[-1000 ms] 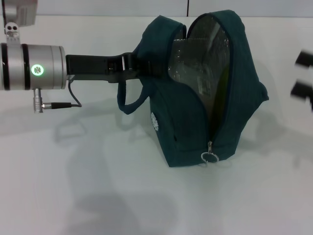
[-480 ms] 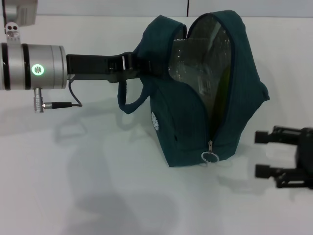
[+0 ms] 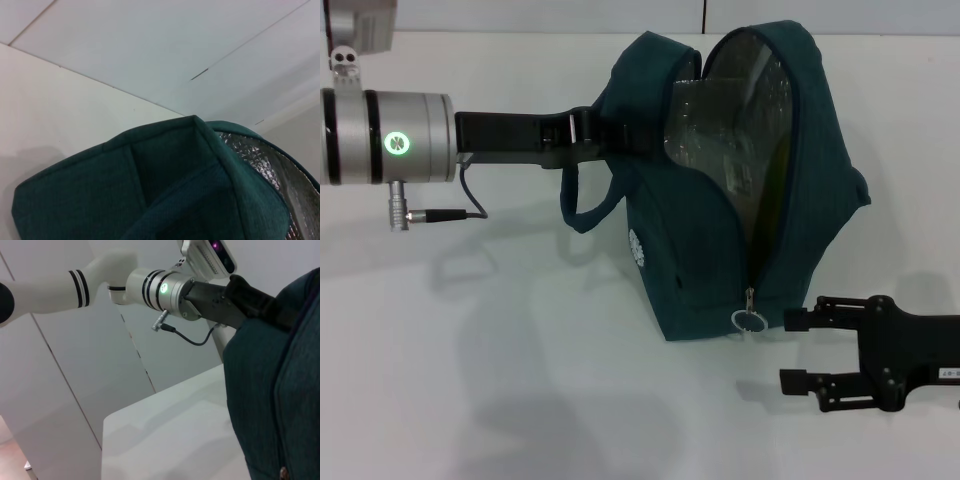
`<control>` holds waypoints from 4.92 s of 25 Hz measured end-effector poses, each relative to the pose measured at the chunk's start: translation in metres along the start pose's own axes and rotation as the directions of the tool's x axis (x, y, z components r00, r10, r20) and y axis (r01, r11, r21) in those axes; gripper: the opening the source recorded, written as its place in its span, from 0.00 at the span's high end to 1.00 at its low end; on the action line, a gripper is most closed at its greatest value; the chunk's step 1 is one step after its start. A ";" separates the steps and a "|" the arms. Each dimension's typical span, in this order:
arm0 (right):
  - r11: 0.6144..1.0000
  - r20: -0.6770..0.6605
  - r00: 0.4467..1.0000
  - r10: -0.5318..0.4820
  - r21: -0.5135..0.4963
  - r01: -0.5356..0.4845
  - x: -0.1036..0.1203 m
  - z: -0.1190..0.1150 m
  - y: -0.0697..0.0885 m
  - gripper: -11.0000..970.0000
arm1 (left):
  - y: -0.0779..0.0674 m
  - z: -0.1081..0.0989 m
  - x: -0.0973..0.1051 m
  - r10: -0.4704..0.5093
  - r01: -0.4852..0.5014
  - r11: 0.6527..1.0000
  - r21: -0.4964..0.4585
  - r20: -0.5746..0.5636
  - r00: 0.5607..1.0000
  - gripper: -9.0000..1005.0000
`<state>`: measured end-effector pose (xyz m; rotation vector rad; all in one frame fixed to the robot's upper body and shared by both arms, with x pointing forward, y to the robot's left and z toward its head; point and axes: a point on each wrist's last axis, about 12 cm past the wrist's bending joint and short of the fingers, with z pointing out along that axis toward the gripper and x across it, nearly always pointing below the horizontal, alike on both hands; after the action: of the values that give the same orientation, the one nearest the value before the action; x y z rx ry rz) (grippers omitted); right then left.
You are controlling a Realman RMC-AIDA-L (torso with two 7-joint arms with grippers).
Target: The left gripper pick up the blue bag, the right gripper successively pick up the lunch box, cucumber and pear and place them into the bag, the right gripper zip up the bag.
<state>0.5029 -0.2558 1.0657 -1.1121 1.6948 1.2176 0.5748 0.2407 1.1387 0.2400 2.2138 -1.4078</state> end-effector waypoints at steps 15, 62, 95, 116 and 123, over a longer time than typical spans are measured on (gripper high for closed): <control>0.998 0.003 1.000 0.020 0.055 -0.020 0.005 0.010 -0.008 0.21 | -0.001 0.001 -0.002 0.015 -0.015 1.000 0.000 0.002 1.000 0.93; 0.998 0.002 1.000 0.007 0.066 -0.007 -0.001 0.030 -0.017 0.31 | -0.001 0.000 -0.002 0.014 -0.014 1.000 0.009 0.010 1.000 0.93; 0.996 0.000 1.000 -0.018 0.086 0.018 0.001 0.037 -0.018 0.92 | -0.001 0.000 0.000 0.011 -0.011 1.000 0.009 0.009 1.000 0.93; 0.996 0.083 0.996 -0.029 0.090 0.022 0.002 0.016 -0.007 0.98 | 0.000 -0.003 0.002 0.001 -0.002 1.000 0.015 0.014 1.000 0.93; 0.996 0.158 0.986 -0.050 0.083 0.038 -0.004 0.010 -0.003 0.98 | 0.000 -0.003 0.003 0.000 -0.001 1.000 0.018 0.013 1.000 0.93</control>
<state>0.5082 -0.2456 1.0655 -0.9725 1.5757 1.1688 0.5718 0.2429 1.1382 0.2364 2.1912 -1.4251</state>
